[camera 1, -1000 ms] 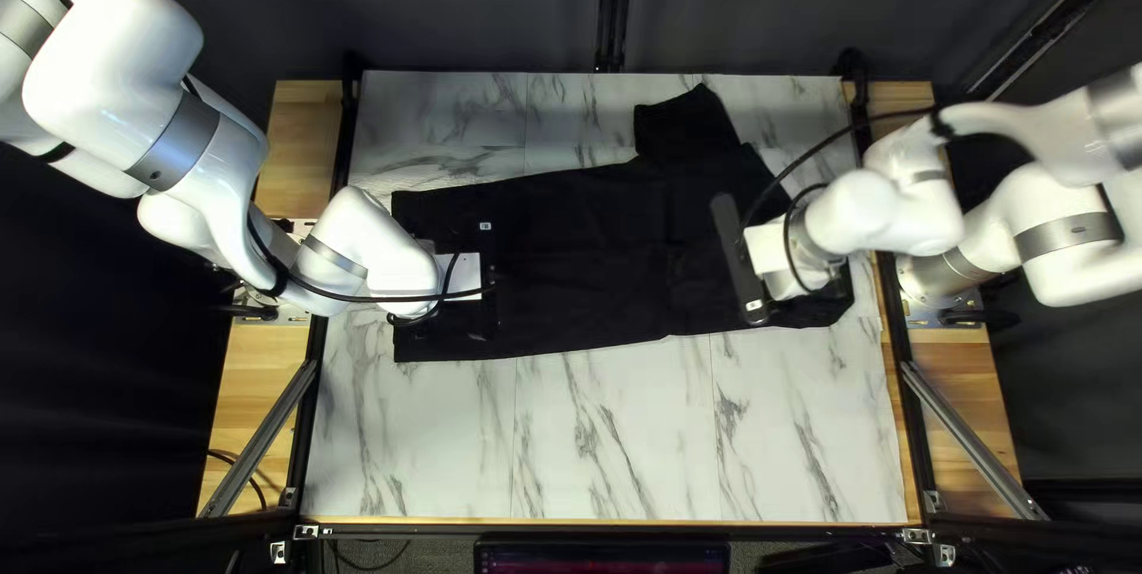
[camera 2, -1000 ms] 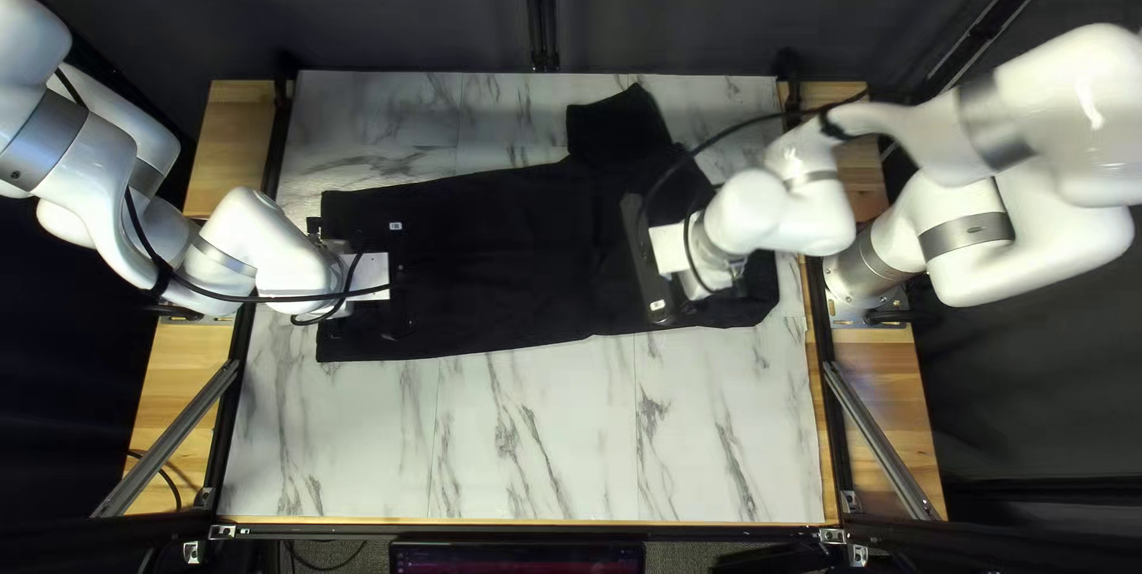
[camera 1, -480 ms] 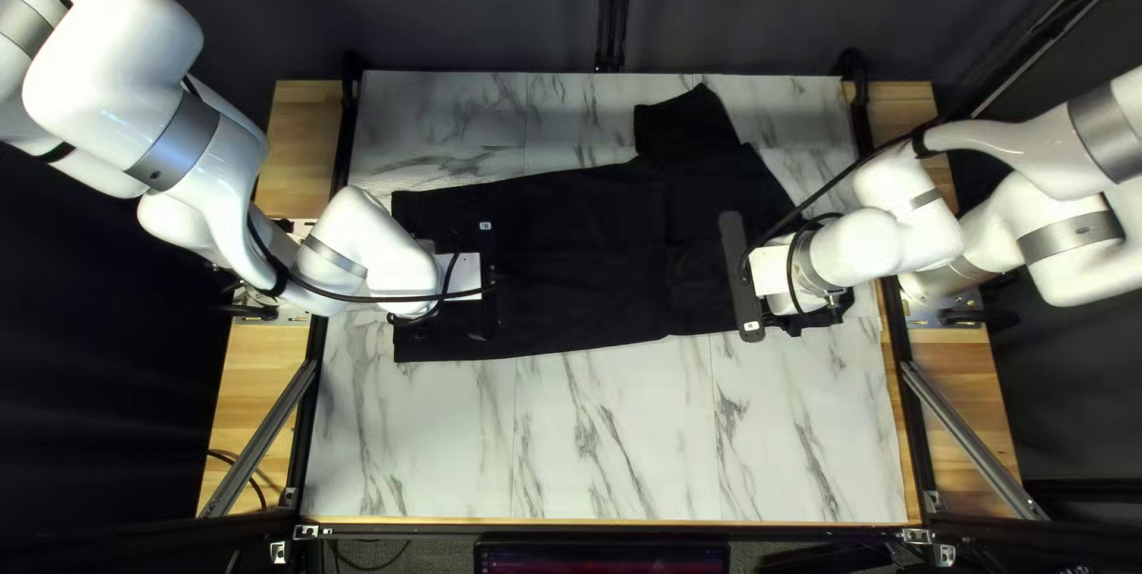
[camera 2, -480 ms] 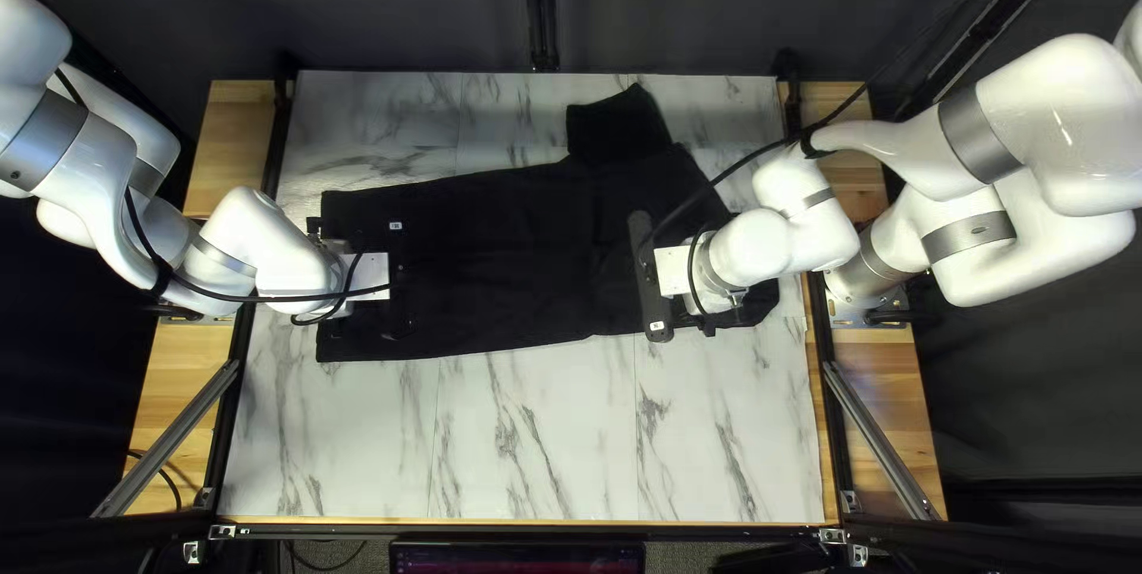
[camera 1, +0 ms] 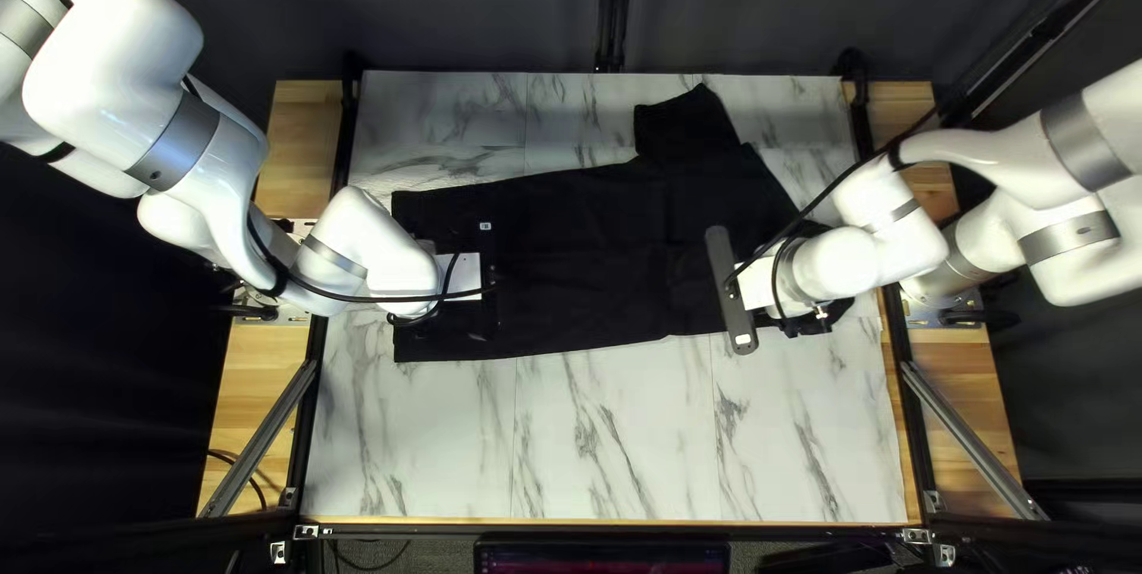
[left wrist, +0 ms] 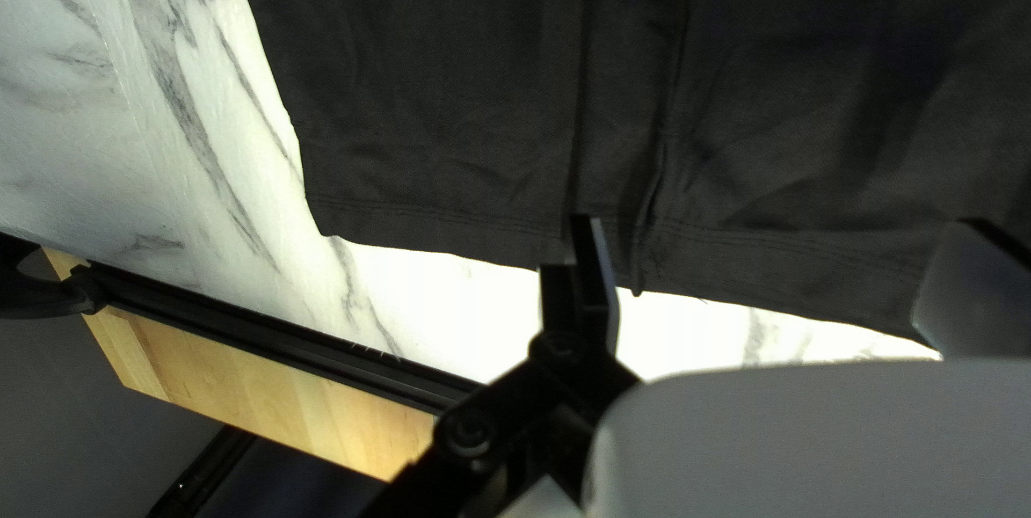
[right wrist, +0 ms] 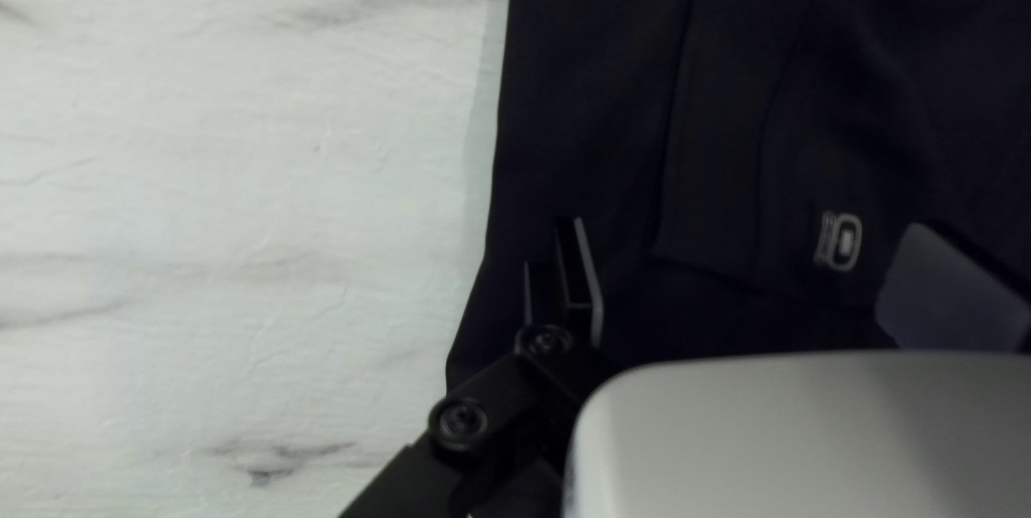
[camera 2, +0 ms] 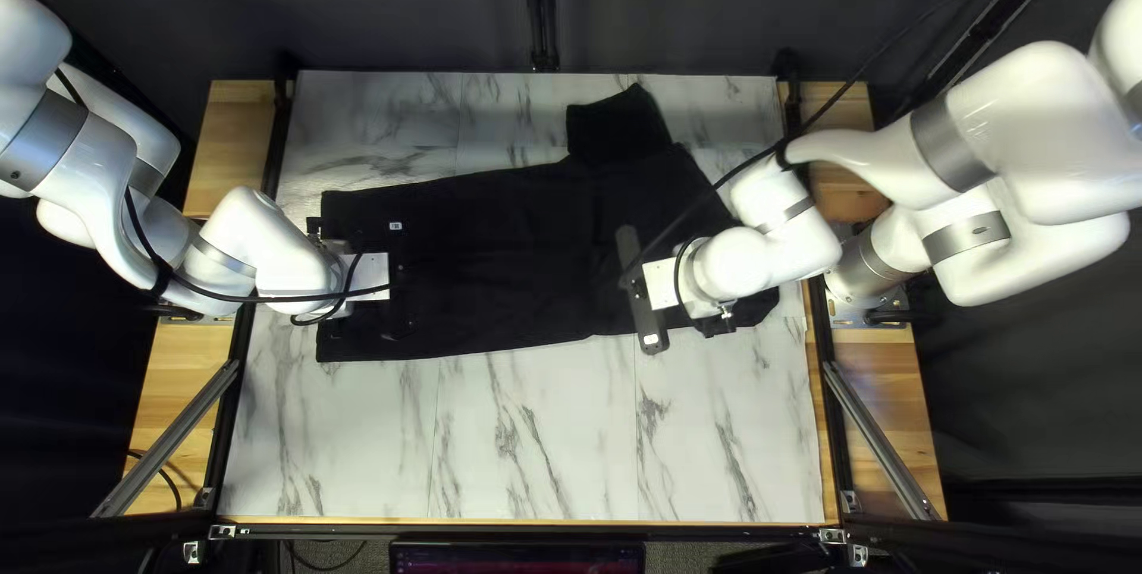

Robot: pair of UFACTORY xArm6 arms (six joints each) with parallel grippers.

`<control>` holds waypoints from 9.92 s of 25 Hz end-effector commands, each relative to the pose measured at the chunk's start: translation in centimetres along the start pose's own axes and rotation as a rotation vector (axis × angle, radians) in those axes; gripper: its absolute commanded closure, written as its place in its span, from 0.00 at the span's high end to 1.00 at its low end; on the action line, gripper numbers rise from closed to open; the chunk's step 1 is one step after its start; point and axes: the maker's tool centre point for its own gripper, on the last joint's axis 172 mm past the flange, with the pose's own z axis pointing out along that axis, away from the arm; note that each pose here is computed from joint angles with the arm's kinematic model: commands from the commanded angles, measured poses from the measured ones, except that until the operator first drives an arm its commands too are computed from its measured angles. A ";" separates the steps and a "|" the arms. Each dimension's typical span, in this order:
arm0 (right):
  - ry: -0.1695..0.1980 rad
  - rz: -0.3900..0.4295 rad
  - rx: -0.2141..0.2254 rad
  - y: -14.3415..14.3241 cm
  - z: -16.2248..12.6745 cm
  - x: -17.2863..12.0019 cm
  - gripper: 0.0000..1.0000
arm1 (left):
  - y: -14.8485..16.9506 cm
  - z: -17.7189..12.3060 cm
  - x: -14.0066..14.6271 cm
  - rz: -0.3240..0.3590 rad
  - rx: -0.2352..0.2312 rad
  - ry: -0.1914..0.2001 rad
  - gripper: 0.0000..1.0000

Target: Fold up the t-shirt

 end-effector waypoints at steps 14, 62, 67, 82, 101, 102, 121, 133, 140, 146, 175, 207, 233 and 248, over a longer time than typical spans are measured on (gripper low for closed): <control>-0.048 0.002 -0.042 -0.1 -0.2 0.0 0.00 | 0.0 0.0 0.0 0.000 0.000 0.000 1.00; -0.017 0.011 -0.029 -3.0 -6.4 0.3 1.00 | 0.0 0.0 0.0 0.000 0.000 0.000 1.00; 0.041 0.015 0.034 -0.4 -10.4 -0.8 1.00 | 0.0 0.0 0.0 0.000 0.000 0.000 1.00; 0.225 0.076 0.289 5.1 -27.6 -6.6 1.00 | 0.0 0.0 0.0 0.000 0.000 0.000 1.00; 0.219 0.097 0.287 5.1 -28.2 -6.6 1.00 | 0.0 0.0 0.0 0.000 0.000 0.000 1.00; 0.219 0.097 0.287 5.1 -28.2 -6.6 1.00 | 0.0 0.0 0.0 0.000 0.000 0.000 1.00; 0.219 0.097 0.287 5.1 -28.2 -6.6 1.00 | -1.8 1.6 -0.2 0.018 -0.139 -0.095 1.00; 0.219 0.097 0.287 5.1 -28.2 -6.6 1.00 | -0.1 3.7 -1.4 0.026 -0.213 -0.068 0.97; 0.219 0.097 0.287 5.1 -28.2 -6.6 1.00 | -0.4 3.6 -0.9 0.037 -0.219 -0.065 0.08; 0.219 0.097 0.287 5.1 -28.2 -6.6 1.00 | -0.7 3.4 -0.5 0.042 -0.216 -0.063 0.02; 0.219 0.097 0.287 5.1 -28.2 -6.6 1.00 | 1.7 -2.6 -3.4 0.002 -0.170 -0.127 0.23; 0.219 0.097 0.287 5.1 -28.2 -6.6 1.00 | 7.8 -2.1 -4.9 0.126 0.014 -0.077 1.00; 0.219 0.097 0.287 5.1 -28.2 -6.6 1.00 | 5.8 -0.4 -7.2 0.177 0.188 -0.078 1.00; 0.219 0.097 0.287 5.1 -28.2 -6.6 1.00 | 6.5 0.1 -5.0 0.206 0.236 0.004 1.00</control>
